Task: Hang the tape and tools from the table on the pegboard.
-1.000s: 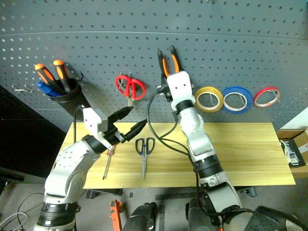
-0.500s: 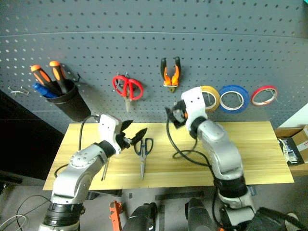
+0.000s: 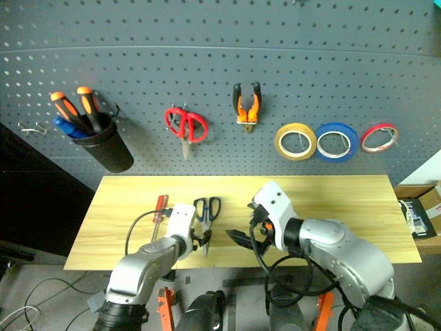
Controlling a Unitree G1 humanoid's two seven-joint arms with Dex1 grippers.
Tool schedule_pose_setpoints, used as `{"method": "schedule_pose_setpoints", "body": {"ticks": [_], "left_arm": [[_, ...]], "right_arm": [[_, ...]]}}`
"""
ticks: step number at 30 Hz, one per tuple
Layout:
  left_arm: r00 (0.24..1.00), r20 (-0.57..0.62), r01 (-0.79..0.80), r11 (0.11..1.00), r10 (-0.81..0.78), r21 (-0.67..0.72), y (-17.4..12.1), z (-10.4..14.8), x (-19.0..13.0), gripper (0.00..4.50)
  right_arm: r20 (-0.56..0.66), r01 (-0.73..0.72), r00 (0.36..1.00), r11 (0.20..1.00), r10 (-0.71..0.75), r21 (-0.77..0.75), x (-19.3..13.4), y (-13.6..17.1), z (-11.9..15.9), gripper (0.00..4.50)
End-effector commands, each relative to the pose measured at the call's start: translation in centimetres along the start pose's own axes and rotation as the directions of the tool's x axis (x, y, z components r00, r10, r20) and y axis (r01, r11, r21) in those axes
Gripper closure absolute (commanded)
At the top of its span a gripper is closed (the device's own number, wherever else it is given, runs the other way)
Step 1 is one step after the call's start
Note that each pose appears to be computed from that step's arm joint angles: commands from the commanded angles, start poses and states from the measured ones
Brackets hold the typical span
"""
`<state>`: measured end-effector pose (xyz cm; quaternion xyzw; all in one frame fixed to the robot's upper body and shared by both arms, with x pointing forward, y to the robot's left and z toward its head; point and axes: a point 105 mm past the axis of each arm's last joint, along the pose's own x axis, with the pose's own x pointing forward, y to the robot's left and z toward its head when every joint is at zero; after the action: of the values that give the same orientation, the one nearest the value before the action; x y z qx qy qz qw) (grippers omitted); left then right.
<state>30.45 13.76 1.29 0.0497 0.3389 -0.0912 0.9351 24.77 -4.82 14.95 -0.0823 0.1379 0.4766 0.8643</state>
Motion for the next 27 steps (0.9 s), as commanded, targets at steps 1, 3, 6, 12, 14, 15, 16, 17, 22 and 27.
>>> {"method": "schedule_pose_setpoints", "body": {"ticks": [1,3,6,12,14,15,16,17,22,27], "left_arm": [[0.999,-0.032,-0.024,1.0,0.024,-0.015,-0.2,0.0,0.8,0.73],[0.998,-0.055,-0.04,0.998,0.038,-0.04,-0.8,-0.2,1.6,0.73],[0.997,-0.068,-0.05,0.997,0.046,-0.058,-1.5,-0.3,2.4,0.73],[0.996,-0.052,-0.069,0.997,0.066,-0.047,-1.1,-0.5,2.6,2.54],[0.997,-0.049,-0.068,0.997,0.066,-0.047,-1.0,-0.5,2.6,3.26],[0.997,-0.039,-0.064,0.997,0.062,-0.052,-0.9,-0.3,2.5,3.58],[0.998,-0.031,-0.061,0.997,0.059,-0.055,-0.9,-0.2,2.4,3.79],[0.998,-0.025,-0.059,0.997,0.057,-0.057,-0.8,-0.1,2.3,3.81],[0.986,0.168,0.005,0.999,-0.012,0.044,0.1,2.1,-0.5,3.81],[0.919,0.389,-0.05,0.958,-0.067,0.282,1.8,3.9,-4.6,3.81]], "right_arm": [[0.042,-0.006,0.999,0.999,0.008,-0.045,-0.4,0.6,1.2,0.02],[0.044,-0.005,0.999,0.999,0.007,-0.049,-0.5,0.6,1.3,0.02],[0.043,0.003,0.999,0.999,0.0,-0.052,-0.6,0.5,1.3,0.02],[0.041,0.027,0.999,0.999,-0.025,-0.045,-1.1,0.1,1.2,0.0],[0.041,0.03,0.999,0.999,-0.028,-0.04,-1.3,0.0,1.2,0.0],[0.04,0.032,0.999,0.999,-0.03,-0.038,-1.4,0.0,1.2,0.0],[0.04,0.033,0.999,0.999,-0.032,-0.037,-1.4,0.0,1.1,0.0],[0.039,0.034,0.999,0.999,-0.033,-0.036,-1.5,0.0,1.1,0.0],[0.148,0.118,0.984,0.986,-0.1,-0.114,-2.8,-0.9,2.9,0.0],[0.237,0.078,0.971,0.972,-0.025,-0.219,-4.1,0.2,4.3,0.0]]}}
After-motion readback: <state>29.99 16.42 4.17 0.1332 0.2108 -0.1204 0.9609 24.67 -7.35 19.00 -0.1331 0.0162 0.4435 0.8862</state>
